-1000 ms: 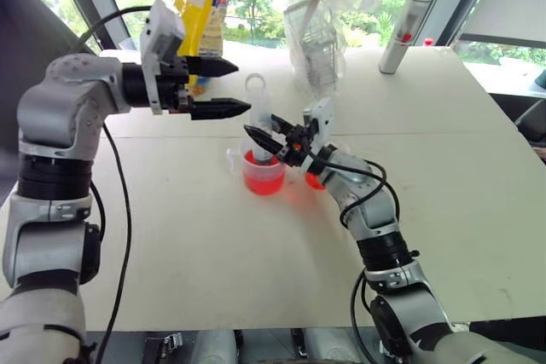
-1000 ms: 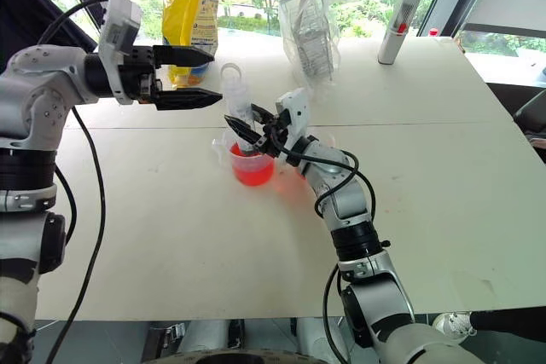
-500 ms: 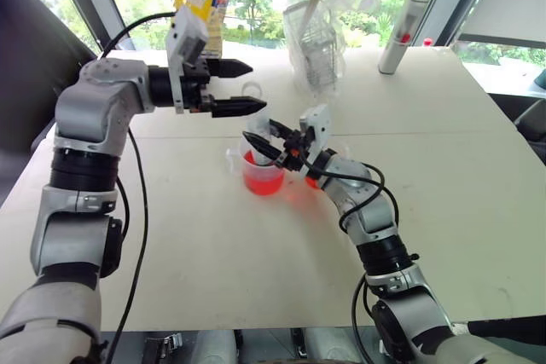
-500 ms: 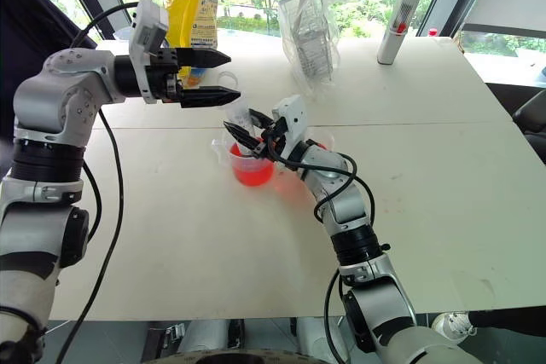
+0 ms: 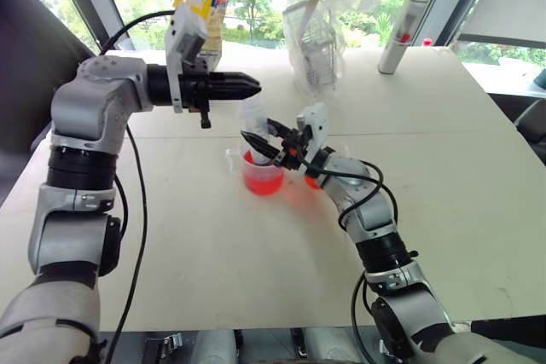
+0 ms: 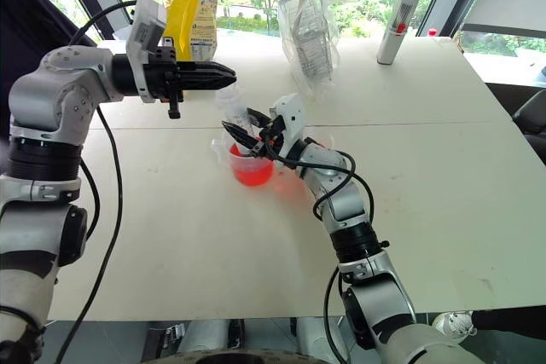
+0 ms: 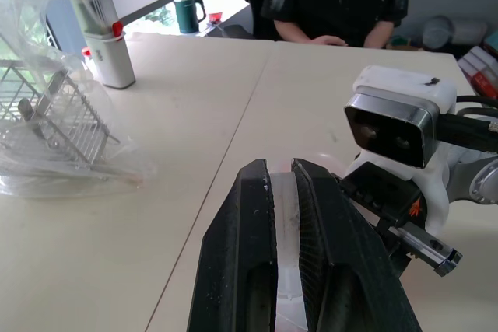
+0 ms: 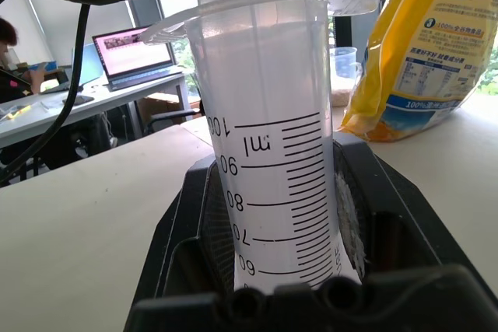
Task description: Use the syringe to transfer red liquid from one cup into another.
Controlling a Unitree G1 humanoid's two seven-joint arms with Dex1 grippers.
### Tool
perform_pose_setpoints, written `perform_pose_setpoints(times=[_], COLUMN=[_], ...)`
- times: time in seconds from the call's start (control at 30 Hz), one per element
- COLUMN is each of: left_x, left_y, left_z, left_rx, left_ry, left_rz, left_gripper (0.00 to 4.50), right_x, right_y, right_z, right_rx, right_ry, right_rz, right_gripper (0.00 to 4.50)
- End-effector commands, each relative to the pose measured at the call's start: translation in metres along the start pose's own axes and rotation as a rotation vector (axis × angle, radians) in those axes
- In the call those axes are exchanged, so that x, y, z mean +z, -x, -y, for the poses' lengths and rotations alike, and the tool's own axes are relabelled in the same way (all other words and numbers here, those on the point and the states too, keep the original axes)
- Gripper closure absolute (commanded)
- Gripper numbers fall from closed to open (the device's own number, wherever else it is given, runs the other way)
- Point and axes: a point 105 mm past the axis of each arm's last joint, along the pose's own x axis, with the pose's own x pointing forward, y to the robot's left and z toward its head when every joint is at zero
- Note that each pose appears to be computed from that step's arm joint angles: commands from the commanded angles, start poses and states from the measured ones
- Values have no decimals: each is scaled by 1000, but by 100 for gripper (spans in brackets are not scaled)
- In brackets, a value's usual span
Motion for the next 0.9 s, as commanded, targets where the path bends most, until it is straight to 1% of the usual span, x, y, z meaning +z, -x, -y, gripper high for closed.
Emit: perform_pose_setpoints(times=[0.03, 0.33, 0.47, 0.9], left_x=[15, 29, 31, 41], left_y=[6, 8, 10, 21], left_z=[-2, -14, -18, -30], left_rx=[28, 77, 94, 147], left_ry=[-52, -88, -101, -134], left_rz=[25, 55, 59, 74], left_gripper=[446, 446, 446, 446], right_x=[5, -8, -13, -18], right_y=[-4, -3, -1, -1], right_z=[-3, -8, -10, -17], right_rx=[29, 88, 108, 137], right_ry=[-21, -25, -22, -37], right_rz=[-6, -114, -149, -175], right_gripper=[311, 311, 311, 311])
